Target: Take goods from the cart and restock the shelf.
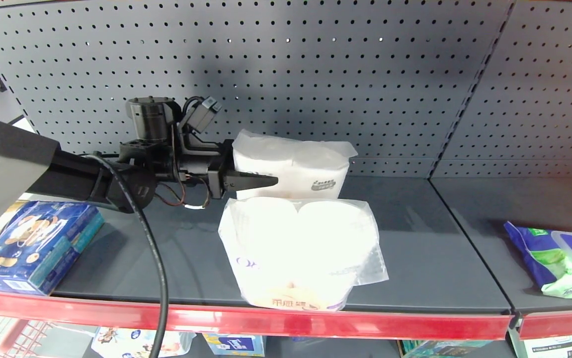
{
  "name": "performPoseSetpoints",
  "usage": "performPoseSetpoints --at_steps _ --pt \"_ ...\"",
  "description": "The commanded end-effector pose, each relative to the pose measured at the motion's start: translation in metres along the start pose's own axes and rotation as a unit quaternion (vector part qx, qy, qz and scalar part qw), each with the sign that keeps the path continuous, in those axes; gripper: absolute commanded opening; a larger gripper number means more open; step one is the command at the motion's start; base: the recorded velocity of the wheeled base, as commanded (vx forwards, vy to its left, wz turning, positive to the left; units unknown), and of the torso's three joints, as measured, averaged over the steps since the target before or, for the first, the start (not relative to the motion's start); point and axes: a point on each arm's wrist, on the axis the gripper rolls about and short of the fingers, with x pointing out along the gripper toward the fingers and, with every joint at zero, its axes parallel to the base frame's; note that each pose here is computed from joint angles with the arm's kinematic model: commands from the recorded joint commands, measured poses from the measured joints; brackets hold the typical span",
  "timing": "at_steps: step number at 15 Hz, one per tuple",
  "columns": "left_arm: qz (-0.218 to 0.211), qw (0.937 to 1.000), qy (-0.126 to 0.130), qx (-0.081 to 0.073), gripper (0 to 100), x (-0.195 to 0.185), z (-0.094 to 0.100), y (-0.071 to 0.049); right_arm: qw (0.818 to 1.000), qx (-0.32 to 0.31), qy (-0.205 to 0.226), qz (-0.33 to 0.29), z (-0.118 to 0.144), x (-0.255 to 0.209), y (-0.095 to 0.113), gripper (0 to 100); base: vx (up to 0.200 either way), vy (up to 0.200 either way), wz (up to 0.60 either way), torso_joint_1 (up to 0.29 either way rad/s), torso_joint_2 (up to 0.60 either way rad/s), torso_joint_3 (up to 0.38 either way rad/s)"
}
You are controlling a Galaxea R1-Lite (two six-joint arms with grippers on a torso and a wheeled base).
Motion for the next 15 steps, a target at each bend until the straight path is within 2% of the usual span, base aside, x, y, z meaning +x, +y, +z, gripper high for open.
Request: performPoseSetpoints --at_steps 1,4,6,10,15 --pt "-0.001 1.0000 0.000 0.003 0 0.000 0.000 0.000 1.000 0.000 0.000 0.000 0.000 0.000 0.000 100 0.000 0.000 0.00 0.000 0.00 0.000" --pt "-0.001 0.9999 0.001 0.010 0 0.001 -0.002 0.000 1.000 0.000 0.000 0.000 0.000 0.000 0.000 100 0.000 0.000 0.00 0.000 0.00 0.000" --pt "0.000 0.9998 0.005 0.017 0 0.002 -0.010 0.001 1.000 0.000 0.000 0.000 0.000 0.000 0.000 100 0.000 0.000 0.00 0.000 0.00 0.000" --pt "0.001 0.9999 0.015 0.007 0 0.002 -0.015 -0.002 1.000 0.000 0.000 0.001 0.000 0.000 0.000 100 0.000 0.000 0.00 0.000 0.00 0.000" --pt "-0.001 0.9998 0.015 0.013 0 0.003 -0.015 0.000 1.000 0.000 0.000 0.001 0.000 0.000 0.000 100 0.000 0.000 0.00 0.000 0.00 0.000"
